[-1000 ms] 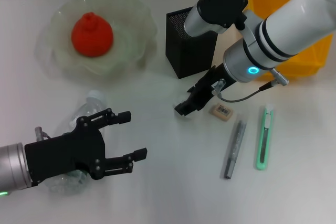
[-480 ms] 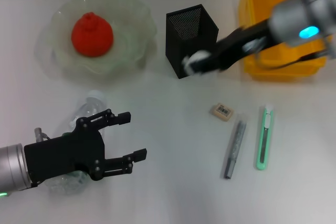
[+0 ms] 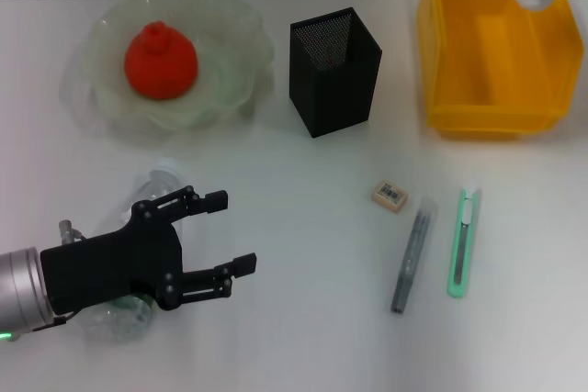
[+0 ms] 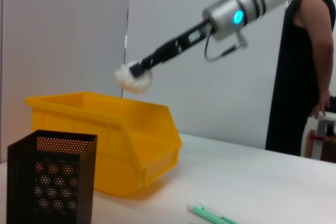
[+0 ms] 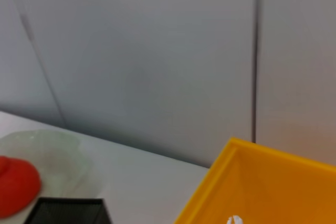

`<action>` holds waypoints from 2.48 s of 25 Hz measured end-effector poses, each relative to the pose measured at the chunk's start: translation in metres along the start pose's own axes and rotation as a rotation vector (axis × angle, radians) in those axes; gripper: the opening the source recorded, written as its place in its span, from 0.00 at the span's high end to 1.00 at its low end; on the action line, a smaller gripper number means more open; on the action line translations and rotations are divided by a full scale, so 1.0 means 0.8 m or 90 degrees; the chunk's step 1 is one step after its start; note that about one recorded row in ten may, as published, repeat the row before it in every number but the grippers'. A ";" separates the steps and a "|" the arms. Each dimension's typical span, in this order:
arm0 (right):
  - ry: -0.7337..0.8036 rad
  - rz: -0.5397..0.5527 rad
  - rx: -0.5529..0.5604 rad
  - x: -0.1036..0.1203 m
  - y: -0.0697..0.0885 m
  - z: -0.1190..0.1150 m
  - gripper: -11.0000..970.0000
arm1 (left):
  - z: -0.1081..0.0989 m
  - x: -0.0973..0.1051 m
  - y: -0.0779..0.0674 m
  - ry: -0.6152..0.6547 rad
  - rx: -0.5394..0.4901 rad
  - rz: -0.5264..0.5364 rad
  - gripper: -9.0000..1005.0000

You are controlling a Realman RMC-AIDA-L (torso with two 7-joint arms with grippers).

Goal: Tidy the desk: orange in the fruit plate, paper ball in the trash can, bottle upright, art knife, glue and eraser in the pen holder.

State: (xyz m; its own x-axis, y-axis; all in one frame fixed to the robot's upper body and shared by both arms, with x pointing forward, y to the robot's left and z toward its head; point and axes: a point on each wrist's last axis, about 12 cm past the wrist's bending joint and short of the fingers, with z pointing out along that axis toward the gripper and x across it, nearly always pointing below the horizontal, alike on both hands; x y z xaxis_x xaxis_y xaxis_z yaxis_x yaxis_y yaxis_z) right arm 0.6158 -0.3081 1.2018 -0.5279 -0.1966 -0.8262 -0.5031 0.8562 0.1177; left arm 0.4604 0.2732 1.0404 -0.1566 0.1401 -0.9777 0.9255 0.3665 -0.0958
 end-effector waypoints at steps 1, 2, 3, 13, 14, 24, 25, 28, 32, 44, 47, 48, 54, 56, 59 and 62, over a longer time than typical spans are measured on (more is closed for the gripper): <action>-0.005 0.004 0.002 0.005 -0.006 0.008 0.53 | 0.000 -0.001 0.001 -0.001 0.000 -0.005 0.16; -0.010 0.012 0.002 0.016 -0.011 0.029 0.53 | 0.001 -0.006 0.005 -0.006 -0.004 -0.021 0.16; -0.010 0.012 0.002 0.016 -0.011 0.029 0.53 | 0.001 -0.006 0.005 -0.006 -0.004 -0.021 0.16; -0.040 0.020 -0.013 0.040 -0.001 0.048 0.34 | -0.006 -0.065 0.034 0.026 -0.067 -0.080 0.16; -0.075 0.021 -0.047 0.047 0.003 0.038 0.32 | -0.004 -0.072 0.034 0.038 -0.074 -0.080 0.16; -0.221 -0.077 -0.255 0.136 0.041 -0.012 0.17 | 0.022 -0.130 0.022 0.177 -0.208 -0.188 0.16; -0.230 -0.087 -0.274 0.150 0.047 -0.015 0.17 | 0.022 -0.130 0.022 0.177 -0.208 -0.188 0.16; -0.242 -0.112 -0.301 0.191 0.060 -0.013 0.17 | 0.042 -0.137 0.014 0.265 -0.277 -0.256 0.16; -0.243 -0.142 -0.318 0.232 0.077 -0.007 0.17 | 0.056 -0.133 0.018 0.315 -0.335 -0.262 0.16; -0.237 -0.146 -0.350 0.260 0.099 0.001 0.18 | 0.074 -0.115 0.049 0.391 -0.411 -0.266 0.19; -0.237 -0.146 -0.352 0.259 0.099 0.003 0.18 | 0.080 -0.110 0.053 0.405 -0.404 -0.269 0.20; -0.237 -0.146 -0.352 0.259 0.099 0.003 0.18 | 0.080 -0.110 0.053 0.405 -0.404 -0.269 0.20; -0.236 -0.142 -0.354 0.258 0.099 0.003 0.18 | 0.085 -0.098 0.060 0.435 -0.401 -0.280 0.22; -0.236 -0.141 -0.354 0.258 0.099 0.003 0.18 | 0.086 -0.096 0.062 0.447 -0.403 -0.276 0.25; -0.236 -0.138 -0.357 0.258 0.100 0.002 0.18 | 0.088 -0.095 0.063 0.464 -0.400 -0.272 0.32; -0.236 -0.134 -0.358 0.258 0.099 0.001 0.18 | 0.088 -0.095 0.064 0.482 -0.398 -0.263 0.38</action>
State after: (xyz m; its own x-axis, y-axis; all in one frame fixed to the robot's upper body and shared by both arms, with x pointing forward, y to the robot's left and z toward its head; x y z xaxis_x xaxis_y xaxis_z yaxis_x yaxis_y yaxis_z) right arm 0.4675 -0.2803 1.0400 -0.1629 -0.0706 -0.9841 -0.8989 0.4218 0.1185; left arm 0.5441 0.2164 1.0968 -0.7911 0.3527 -0.4998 0.4429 0.8938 -0.0703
